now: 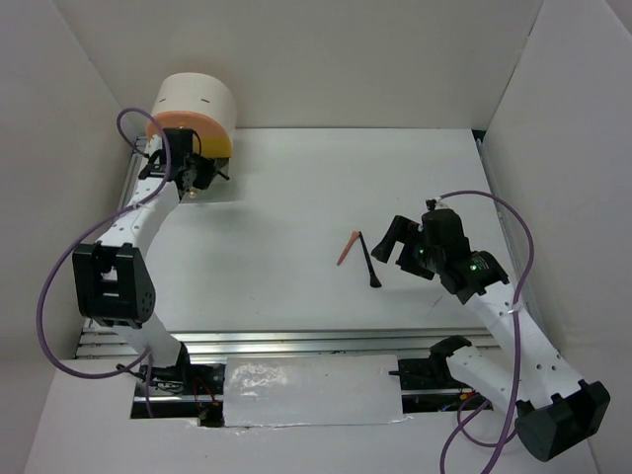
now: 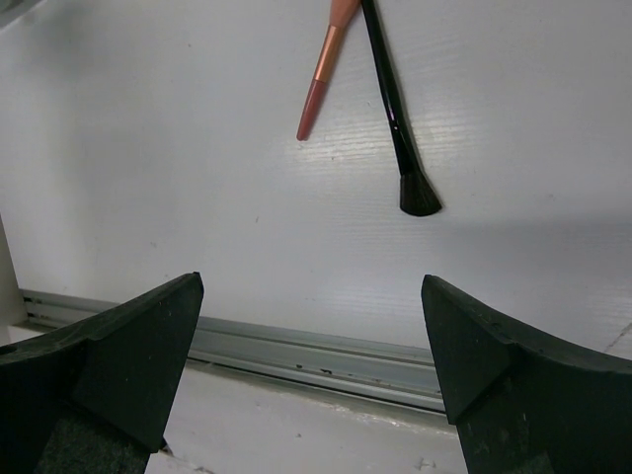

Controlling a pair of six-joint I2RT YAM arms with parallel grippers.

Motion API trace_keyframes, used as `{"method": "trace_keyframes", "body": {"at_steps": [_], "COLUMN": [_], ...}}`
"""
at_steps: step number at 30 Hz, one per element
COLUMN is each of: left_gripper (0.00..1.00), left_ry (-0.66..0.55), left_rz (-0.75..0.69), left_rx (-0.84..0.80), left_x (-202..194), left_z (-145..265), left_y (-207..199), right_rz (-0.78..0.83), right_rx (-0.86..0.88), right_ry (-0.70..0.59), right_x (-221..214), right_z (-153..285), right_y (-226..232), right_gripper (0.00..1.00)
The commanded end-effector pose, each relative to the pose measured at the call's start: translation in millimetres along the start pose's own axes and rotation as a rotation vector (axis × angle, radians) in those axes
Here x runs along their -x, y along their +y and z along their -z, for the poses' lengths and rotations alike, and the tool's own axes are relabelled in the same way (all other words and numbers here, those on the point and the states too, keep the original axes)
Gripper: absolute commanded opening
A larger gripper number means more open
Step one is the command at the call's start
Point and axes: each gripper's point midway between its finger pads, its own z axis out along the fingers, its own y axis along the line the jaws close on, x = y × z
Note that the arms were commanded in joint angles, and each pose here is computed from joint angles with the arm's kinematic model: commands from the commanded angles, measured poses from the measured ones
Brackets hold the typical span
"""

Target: Organize the makeup

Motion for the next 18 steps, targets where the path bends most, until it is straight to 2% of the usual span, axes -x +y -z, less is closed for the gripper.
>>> {"method": "trace_keyframes", "body": {"at_steps": [1, 8, 18], "left_gripper": [0.00, 0.00, 0.03], "left_ry": [0.012, -0.007, 0.026], "left_rz": [0.133, 0.210, 0.187], "left_rx": [-0.110, -0.109, -0.069], "left_x": [18.3, 44.7, 42.2], "left_z": [-20.3, -52.4, -88.1], "left_y": [-29.4, -17.0, 0.3], "right_rz": [0.001, -0.002, -0.001], "right_rx": [0.035, 0.024, 0.017], "right_ry": [-0.050, -0.062, -0.063], "right_x": [10.9, 12.0, 14.1], "right_z": [5.5, 8.7, 10.4], "right_y": [7.1, 4.3, 4.9], "right_gripper": [1.00, 1.00, 1.00]}}
